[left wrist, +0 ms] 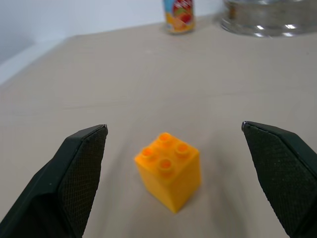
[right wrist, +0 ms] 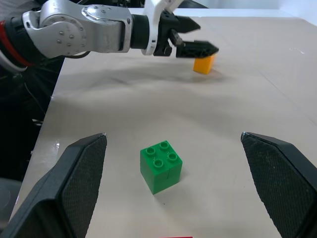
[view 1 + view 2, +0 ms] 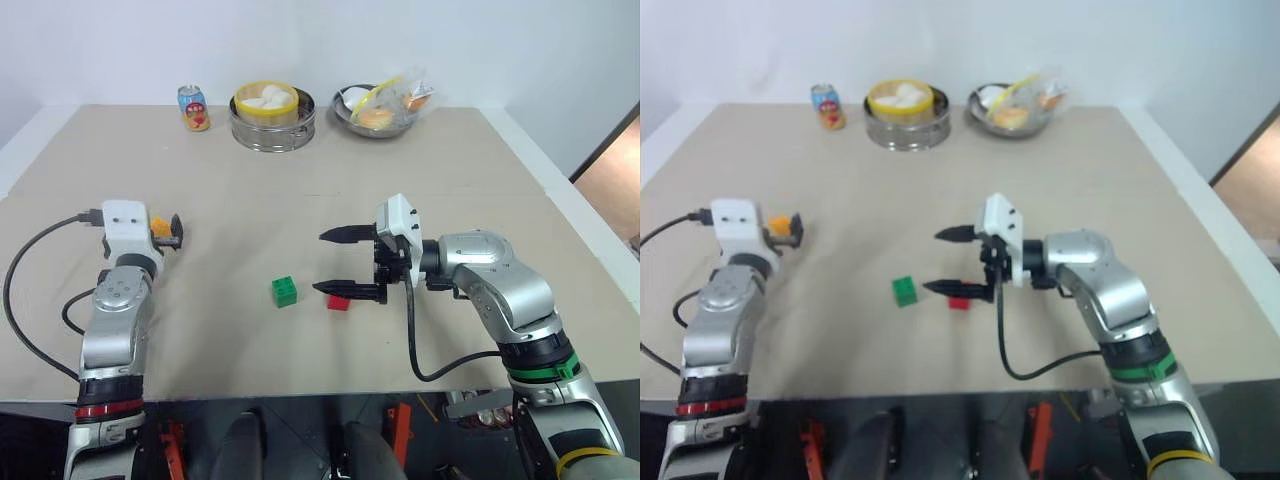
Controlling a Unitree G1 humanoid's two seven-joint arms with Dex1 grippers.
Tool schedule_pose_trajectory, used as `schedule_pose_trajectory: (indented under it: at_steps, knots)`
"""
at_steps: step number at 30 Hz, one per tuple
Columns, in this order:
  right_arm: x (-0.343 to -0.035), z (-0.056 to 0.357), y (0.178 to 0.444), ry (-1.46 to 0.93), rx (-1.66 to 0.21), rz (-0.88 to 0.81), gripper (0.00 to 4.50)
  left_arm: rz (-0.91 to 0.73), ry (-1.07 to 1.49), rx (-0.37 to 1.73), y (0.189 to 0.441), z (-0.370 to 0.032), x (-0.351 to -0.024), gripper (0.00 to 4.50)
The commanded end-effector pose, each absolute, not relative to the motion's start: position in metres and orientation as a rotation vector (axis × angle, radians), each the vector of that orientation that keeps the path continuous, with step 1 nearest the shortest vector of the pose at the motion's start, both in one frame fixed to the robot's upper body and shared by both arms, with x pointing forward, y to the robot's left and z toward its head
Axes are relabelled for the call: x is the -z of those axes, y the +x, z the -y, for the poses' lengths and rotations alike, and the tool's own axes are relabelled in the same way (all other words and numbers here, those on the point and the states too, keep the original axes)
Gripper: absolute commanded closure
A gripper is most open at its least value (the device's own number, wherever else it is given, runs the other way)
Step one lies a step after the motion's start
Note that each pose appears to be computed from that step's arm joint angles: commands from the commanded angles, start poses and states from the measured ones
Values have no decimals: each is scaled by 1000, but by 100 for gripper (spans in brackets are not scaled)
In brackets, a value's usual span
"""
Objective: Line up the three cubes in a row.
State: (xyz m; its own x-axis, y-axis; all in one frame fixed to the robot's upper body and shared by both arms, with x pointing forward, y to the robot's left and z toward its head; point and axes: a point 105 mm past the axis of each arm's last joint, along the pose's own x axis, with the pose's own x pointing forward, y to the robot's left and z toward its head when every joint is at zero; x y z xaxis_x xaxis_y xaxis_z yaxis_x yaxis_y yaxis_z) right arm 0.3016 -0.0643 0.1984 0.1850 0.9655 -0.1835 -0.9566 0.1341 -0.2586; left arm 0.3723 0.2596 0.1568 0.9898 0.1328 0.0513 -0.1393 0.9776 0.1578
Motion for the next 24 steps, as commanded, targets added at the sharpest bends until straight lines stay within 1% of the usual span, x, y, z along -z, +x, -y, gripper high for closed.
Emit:
schedule_pose_trajectory:
  at_steps: [1, 6, 10, 24]
  knots:
    - [-210, 66, 300, -378, -1383, 75, 0, 98, 209, -83, 376, -268, -176, 1]
    - [-209, 69, 299, -379, -1369, 68, 0, 96, 253, -27, 381, -278, -181, 1]
    - [-209, 71, 300, -382, -1352, 67, 0, 83, 295, 28, 384, -278, -180, 1]
    - [-209, 73, 299, -388, -1340, 58, 0, -40, 187, 143, 400, -296, -167, 1]
